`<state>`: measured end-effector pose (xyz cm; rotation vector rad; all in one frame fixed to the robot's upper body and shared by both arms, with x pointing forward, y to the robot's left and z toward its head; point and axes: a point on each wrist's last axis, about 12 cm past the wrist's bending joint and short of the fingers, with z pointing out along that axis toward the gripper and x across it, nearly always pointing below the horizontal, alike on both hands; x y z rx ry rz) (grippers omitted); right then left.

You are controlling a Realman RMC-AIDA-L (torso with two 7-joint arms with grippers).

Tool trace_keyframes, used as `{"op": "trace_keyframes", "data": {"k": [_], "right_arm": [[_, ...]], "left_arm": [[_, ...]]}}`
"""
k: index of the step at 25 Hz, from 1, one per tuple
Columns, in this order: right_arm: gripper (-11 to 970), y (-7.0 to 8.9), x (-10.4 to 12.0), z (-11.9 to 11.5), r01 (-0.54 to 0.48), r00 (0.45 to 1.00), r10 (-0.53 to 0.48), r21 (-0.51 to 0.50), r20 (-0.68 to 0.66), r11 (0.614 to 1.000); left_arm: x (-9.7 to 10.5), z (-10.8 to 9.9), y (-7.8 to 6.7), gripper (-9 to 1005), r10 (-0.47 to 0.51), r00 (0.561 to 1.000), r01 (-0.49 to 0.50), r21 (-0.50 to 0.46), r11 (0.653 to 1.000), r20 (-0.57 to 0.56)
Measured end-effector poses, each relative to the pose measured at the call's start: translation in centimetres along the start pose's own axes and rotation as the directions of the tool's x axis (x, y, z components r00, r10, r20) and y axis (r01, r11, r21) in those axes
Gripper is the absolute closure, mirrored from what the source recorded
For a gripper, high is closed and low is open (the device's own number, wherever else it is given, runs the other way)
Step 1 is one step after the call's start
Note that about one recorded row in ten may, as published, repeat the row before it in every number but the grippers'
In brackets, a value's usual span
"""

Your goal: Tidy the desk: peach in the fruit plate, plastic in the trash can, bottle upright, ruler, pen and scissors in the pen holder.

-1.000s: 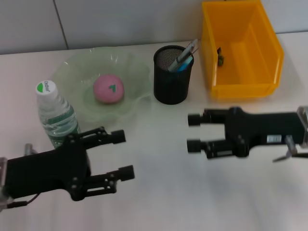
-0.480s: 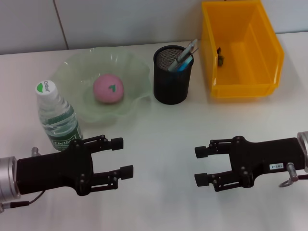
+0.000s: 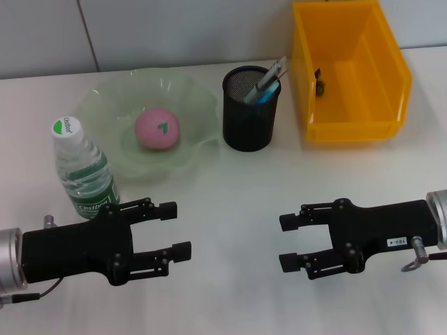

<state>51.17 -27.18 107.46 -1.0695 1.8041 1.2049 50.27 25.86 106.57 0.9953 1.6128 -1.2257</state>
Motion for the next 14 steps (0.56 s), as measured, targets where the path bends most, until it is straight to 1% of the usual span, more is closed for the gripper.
{"op": "trace_keyframes", "data": {"k": [7,14], "right_arm": [[176,0.01,0.02,0.16,-0.002,1.000,0.002,0.002,0.007,1.000],[176,0.04,0.03,0.26,-0.004,1.000,0.004,0.000,0.007,1.000]], "left_arm": [[0.07,-0.09,-0.08,234,0.000,1.000,0.000,0.004,1.000,-0.007],[0.30,0.08,-0.15,234,-0.001,0.999,0.002,0.022,1.000,-0.042]]}}
